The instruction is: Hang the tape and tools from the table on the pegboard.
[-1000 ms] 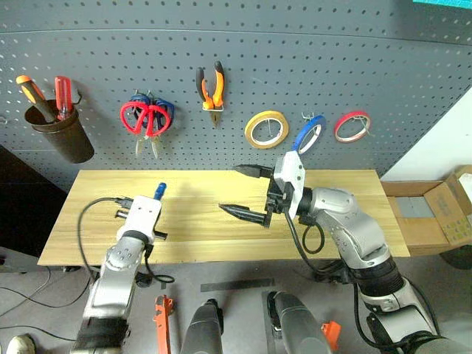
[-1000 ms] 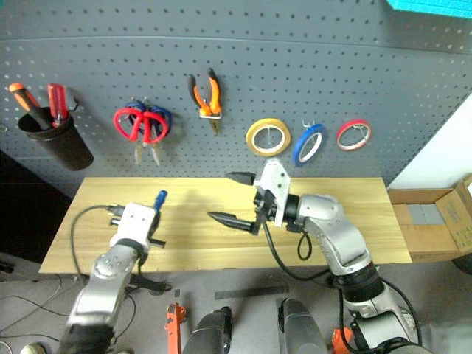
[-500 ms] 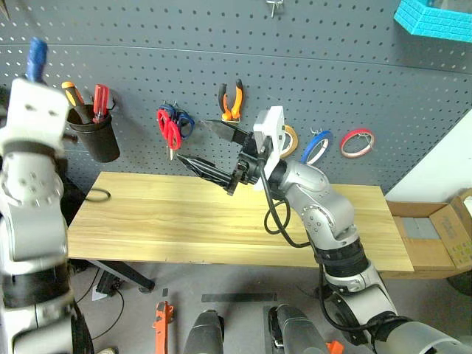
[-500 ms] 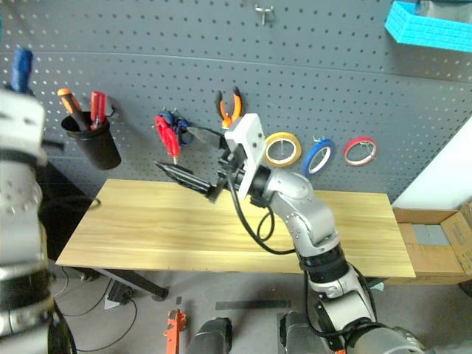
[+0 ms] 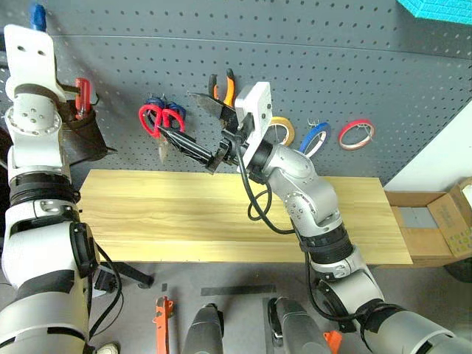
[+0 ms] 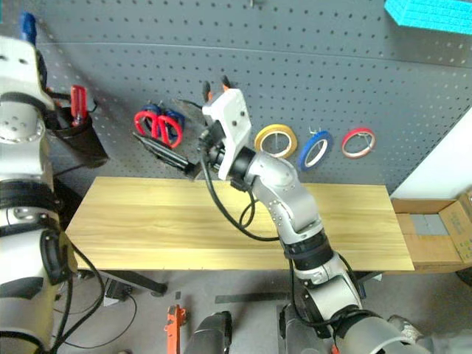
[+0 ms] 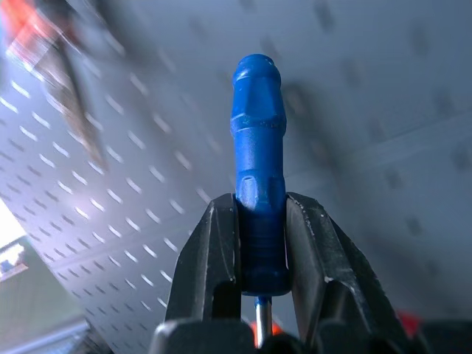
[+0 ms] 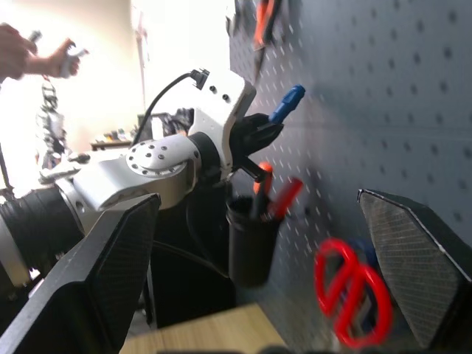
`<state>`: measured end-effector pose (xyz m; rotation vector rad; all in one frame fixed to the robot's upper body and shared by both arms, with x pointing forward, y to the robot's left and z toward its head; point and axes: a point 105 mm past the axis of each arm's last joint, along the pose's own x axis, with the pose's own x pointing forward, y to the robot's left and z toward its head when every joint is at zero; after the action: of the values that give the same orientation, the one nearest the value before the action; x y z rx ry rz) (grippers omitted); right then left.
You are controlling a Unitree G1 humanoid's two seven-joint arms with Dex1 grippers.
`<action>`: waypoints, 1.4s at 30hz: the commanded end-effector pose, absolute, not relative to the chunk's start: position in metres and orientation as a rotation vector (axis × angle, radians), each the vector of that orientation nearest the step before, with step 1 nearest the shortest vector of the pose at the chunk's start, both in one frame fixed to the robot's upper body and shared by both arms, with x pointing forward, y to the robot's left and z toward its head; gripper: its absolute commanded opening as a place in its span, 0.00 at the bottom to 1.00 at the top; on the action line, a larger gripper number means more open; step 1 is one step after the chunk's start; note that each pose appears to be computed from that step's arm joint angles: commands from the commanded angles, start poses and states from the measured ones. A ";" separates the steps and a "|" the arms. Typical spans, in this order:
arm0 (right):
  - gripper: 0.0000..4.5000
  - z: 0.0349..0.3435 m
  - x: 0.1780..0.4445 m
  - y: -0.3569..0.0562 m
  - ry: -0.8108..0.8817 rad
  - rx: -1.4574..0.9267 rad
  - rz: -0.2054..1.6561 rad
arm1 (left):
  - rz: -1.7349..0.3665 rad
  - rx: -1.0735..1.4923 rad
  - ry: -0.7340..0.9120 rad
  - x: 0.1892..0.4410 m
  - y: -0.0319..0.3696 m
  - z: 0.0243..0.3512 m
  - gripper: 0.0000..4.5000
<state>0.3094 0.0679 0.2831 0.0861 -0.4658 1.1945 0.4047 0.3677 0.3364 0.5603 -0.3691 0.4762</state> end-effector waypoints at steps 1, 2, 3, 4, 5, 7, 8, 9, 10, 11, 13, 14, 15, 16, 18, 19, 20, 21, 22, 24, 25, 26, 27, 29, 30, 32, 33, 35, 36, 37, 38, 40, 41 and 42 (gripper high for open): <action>1.00 0.289 0.303 0.063 -0.492 0.089 1.184 | 0.532 0.592 -0.443 0.390 0.381 0.359 0.12; 1.00 0.288 0.303 0.061 -0.487 0.090 1.182 | 0.535 0.591 -0.442 0.390 0.382 0.359 0.12; 1.00 0.287 0.302 0.060 -0.482 0.088 1.182 | 0.536 0.587 -0.439 0.390 0.383 0.357 0.12; 1.00 0.285 0.302 0.060 -0.473 0.087 1.180 | 0.535 0.588 -0.434 0.389 0.385 0.354 0.12; 1.00 0.283 0.302 0.059 -0.465 0.086 1.177 | 0.534 0.587 -0.429 0.389 0.387 0.352 0.12; 1.00 0.281 0.302 0.059 -0.452 0.088 1.171 | 0.531 0.584 -0.421 0.389 0.388 0.347 0.12; 1.00 0.281 0.302 0.058 -0.449 0.089 1.169 | 0.530 0.583 -0.421 0.389 0.388 0.346 0.12; 1.00 0.280 0.302 0.058 -0.446 0.090 1.167 | 0.529 0.581 -0.419 0.389 0.388 0.345 0.12; 1.00 0.280 0.302 0.057 -0.443 0.092 1.167 | 0.528 0.576 -0.419 0.389 0.388 0.345 0.12; 1.00 0.279 0.301 0.057 -0.439 0.092 1.167 | 0.529 0.572 -0.419 0.390 0.388 0.345 0.12; 1.00 0.278 0.301 0.057 -0.437 0.083 1.169 | 0.523 0.561 -0.436 0.391 0.385 0.350 0.12; 1.00 0.279 0.302 0.057 -0.439 0.080 1.167 | 0.513 0.558 -0.457 0.391 0.381 0.356 0.12; 1.00 0.280 0.302 0.057 -0.441 0.080 1.164 | 0.503 0.559 -0.476 0.392 0.377 0.361 0.12; 1.00 0.281 0.303 0.057 -0.447 0.080 1.159 | 0.497 0.557 -0.501 0.392 0.373 0.366 0.12; 1.00 0.284 0.304 0.058 -0.453 0.086 1.154 | 0.473 0.562 -0.545 0.392 0.366 0.374 0.12; 1.00 0.285 0.304 0.058 -0.457 0.087 1.153 | 0.450 0.568 -0.581 0.391 0.359 0.379 0.12; 1.00 0.285 0.304 0.058 -0.459 0.087 1.153 | 0.427 0.576 -0.619 0.391 0.351 0.384 0.12; 1.00 0.285 0.303 0.058 -0.460 0.088 1.152 | 0.404 0.591 -0.654 0.390 0.344 0.390 0.12; 1.00 0.285 0.303 0.058 -0.460 0.088 1.151 | 0.387 0.605 -0.681 0.389 0.337 0.395 0.12; 1.00 0.285 0.303 0.058 -0.460 0.086 1.150 | 0.375 0.616 -0.697 0.390 0.331 0.399 0.12; 1.00 0.284 0.303 0.058 -0.459 0.086 1.149 | 0.375 0.615 -0.695 0.391 0.331 0.398 0.12; 1.00 0.284 0.303 0.058 -0.459 0.086 1.148 | 0.376 0.616 -0.690 0.392 0.331 0.396 0.12; 1.00 0.284 0.303 0.058 -0.459 0.084 1.147 | 0.378 0.616 -0.684 0.392 0.332 0.394 0.12; 1.00 0.283 0.303 0.056 -0.456 0.080 1.149 | 0.382 0.618 -0.675 0.392 0.335 0.389 0.12; 1.00 0.282 0.303 0.055 -0.453 0.077 1.149 | 0.382 0.619 -0.671 0.392 0.336 0.387 0.12; 1.00 0.280 0.304 0.053 -0.447 0.069 1.149 | 0.384 0.621 -0.662 0.391 0.338 0.382 0.12; 1.00 0.279 0.304 0.051 -0.444 0.067 1.148 | 0.386 0.622 -0.658 0.391 0.339 0.381 0.12; 1.00 0.277 0.305 0.049 -0.440 0.063 1.144 | 0.395 0.622 -0.652 0.389 0.342 0.378 0.12; 1.00 0.277 0.305 0.049 -0.438 0.062 1.142 | 0.399 0.622 -0.647 0.388 0.344 0.377 0.12; 1.00 0.277 0.306 0.049 -0.437 0.062 1.140 | 0.403 0.620 -0.644 0.387 0.346 0.375 0.12; 1.00 0.276 0.306 0.049 -0.436 0.062 1.139 | 0.406 0.617 -0.642 0.386 0.347 0.373 0.12; 1.00 0.276 0.306 0.049 -0.434 0.063 1.138 | 0.410 0.615 -0.636 0.384 0.349 0.370 0.12; 1.00 0.276 0.306 0.049 -0.434 0.063 1.138 | 0.414 0.613 -0.633 0.383 0.350 0.368 0.12; 1.00 0.276 0.306 0.050 -0.434 0.064 1.138 | 0.422 0.608 -0.628 0.382 0.352 0.367 0.12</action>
<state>0.3158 0.0489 0.2633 0.0530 -0.3750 1.1202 0.3971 0.3451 0.3443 0.6220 -0.5524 0.3752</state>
